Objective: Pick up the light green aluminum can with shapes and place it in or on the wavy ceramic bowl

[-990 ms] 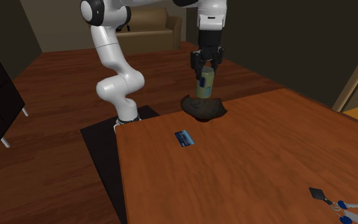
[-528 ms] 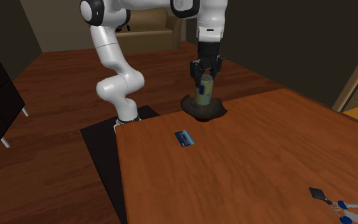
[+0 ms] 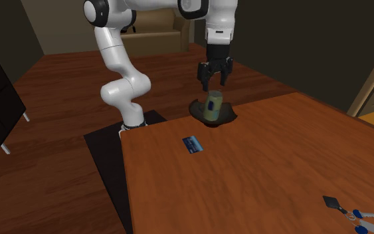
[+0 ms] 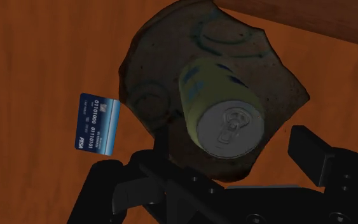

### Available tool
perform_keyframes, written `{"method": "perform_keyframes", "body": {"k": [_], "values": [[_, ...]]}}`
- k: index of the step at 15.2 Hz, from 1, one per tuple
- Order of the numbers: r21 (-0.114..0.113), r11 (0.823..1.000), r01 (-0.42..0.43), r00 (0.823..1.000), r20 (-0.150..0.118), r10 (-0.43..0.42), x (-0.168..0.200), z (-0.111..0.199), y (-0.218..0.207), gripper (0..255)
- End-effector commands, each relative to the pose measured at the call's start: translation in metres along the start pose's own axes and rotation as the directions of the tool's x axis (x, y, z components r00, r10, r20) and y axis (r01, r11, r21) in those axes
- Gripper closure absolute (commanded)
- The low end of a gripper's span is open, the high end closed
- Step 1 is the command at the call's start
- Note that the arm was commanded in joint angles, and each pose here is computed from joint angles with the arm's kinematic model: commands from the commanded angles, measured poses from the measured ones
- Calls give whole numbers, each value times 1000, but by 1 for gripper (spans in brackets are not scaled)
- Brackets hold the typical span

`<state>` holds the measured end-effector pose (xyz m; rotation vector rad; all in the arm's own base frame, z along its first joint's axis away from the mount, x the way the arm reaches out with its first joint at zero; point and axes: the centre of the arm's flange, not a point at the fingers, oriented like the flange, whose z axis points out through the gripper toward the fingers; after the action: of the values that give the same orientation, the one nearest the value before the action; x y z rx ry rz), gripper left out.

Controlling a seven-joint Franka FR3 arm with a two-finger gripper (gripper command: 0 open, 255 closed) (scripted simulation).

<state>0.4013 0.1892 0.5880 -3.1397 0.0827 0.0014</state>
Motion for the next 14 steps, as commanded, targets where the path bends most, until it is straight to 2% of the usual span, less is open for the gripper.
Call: {"method": "perform_keyframes", "body": {"k": [1, 4, 8, 14], "values": [[0, 1000, 0, 1000, 0, 0, 0, 0, 0, 0], [0, 1000, 0, 1000, 0, 0, 0, 0, 0, 0], [0, 1000, 0, 1000, 0, 0, 0, -50, 0, 0], [0, 1000, 0, 1000, 0, 0, 0, -50, 0, 0]]}}
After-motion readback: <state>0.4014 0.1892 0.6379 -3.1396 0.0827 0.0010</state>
